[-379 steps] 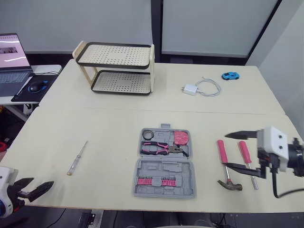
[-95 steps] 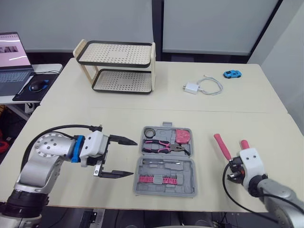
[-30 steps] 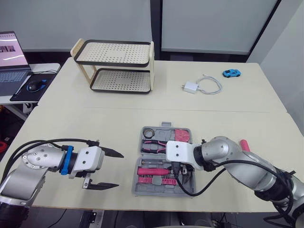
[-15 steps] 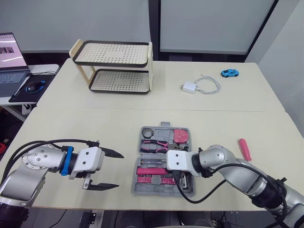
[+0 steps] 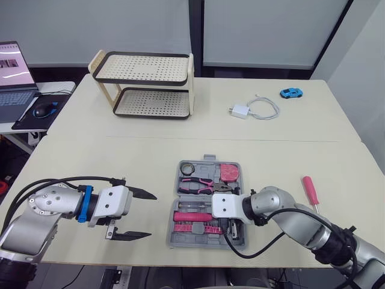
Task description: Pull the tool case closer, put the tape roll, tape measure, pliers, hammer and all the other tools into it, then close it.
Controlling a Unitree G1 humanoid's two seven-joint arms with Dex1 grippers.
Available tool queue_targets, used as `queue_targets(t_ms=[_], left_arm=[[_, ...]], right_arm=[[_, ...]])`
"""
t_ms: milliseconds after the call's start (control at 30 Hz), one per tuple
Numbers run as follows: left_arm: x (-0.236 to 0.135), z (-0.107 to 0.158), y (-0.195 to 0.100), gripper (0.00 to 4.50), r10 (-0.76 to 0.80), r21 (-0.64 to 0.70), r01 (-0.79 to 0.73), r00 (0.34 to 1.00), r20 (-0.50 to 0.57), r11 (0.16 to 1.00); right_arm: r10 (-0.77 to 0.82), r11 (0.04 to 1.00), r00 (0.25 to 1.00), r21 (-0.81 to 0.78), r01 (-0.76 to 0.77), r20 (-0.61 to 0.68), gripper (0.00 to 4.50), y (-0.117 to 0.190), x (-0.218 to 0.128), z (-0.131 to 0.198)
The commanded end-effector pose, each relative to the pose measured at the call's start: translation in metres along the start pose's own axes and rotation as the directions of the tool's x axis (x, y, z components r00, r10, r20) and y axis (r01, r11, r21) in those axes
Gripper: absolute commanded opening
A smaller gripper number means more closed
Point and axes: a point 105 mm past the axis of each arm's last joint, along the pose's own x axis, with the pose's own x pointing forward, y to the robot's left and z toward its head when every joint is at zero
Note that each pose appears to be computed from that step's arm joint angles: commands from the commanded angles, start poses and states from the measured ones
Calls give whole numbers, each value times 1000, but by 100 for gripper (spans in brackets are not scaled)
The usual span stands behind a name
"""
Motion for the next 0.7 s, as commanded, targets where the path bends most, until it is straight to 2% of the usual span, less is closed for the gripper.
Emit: queue_targets(t_ms=[33, 233, 400, 600, 700], left_arm=[[1, 3, -1, 450, 7, -1, -7, 1000, 19, 1000], [-8, -1, 3, 450, 95, -102, -88, 993, 70, 991], [-23, -10, 12, 450, 253, -223, -230, 964, 82, 947], [-48, -34, 27, 450, 496, -367, -450, 868, 36, 814], [-59, -48, 27, 450, 572, -405, -526, 820, -11, 748]], right_arm=[[25, 1000, 1000, 11, -25, -18, 1, 7, 5, -8], [-52, 998, 982, -26, 57, 181, 1, -7, -19, 31], [-203, 979, 943, 49, 197, 263, 1, -20, -67, 37], [-510, 855, 838, 223, 468, 196, 1, -36, -146, -6], [-629, 755, 775, 287, 590, 64, 1, -31, -185, -48]])
